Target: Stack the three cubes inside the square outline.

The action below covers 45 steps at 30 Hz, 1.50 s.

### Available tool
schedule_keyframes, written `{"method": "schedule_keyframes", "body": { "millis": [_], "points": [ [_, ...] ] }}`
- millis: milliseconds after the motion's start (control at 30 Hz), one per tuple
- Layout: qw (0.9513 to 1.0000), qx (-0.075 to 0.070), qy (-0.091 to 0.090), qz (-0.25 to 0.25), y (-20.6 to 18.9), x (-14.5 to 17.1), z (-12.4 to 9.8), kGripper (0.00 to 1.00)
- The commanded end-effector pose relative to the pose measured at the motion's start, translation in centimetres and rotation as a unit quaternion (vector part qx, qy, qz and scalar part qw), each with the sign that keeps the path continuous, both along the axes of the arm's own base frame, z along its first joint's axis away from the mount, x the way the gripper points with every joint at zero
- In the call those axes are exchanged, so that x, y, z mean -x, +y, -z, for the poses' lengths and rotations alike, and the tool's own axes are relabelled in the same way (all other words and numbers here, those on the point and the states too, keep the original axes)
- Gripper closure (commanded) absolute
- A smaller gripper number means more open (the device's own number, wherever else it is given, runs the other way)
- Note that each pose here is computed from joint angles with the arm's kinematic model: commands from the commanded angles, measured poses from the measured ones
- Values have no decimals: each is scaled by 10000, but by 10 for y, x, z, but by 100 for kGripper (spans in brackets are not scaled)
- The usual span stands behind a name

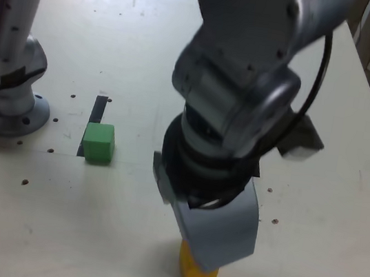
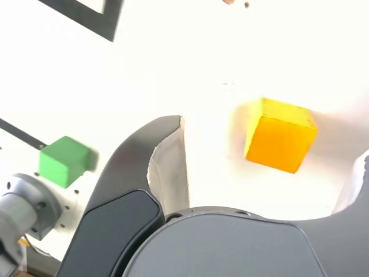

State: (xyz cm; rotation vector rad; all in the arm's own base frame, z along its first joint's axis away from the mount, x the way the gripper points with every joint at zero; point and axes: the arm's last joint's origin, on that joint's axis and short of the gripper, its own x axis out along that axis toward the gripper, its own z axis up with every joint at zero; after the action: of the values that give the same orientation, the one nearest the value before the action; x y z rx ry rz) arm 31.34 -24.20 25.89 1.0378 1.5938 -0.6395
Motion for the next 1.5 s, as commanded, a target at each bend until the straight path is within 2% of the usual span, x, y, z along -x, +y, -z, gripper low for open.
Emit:
{"method": "schedule_keyframes", "body": {
  "millis": [0,267,733,967,1133,1467],
  "points": [
    [10000,-20,92,14,-3,-1,9,1],
    [9997,-43,231,-1,-9,-6,32,1],
    [9995,-136,277,-2,-12,-11,44,7],
    [9995,-93,309,21,-14,-12,46,11],
    [9995,-54,322,33,-16,-12,48,18],
    [9994,-43,353,3,-19,-15,56,42]
  ]
}}
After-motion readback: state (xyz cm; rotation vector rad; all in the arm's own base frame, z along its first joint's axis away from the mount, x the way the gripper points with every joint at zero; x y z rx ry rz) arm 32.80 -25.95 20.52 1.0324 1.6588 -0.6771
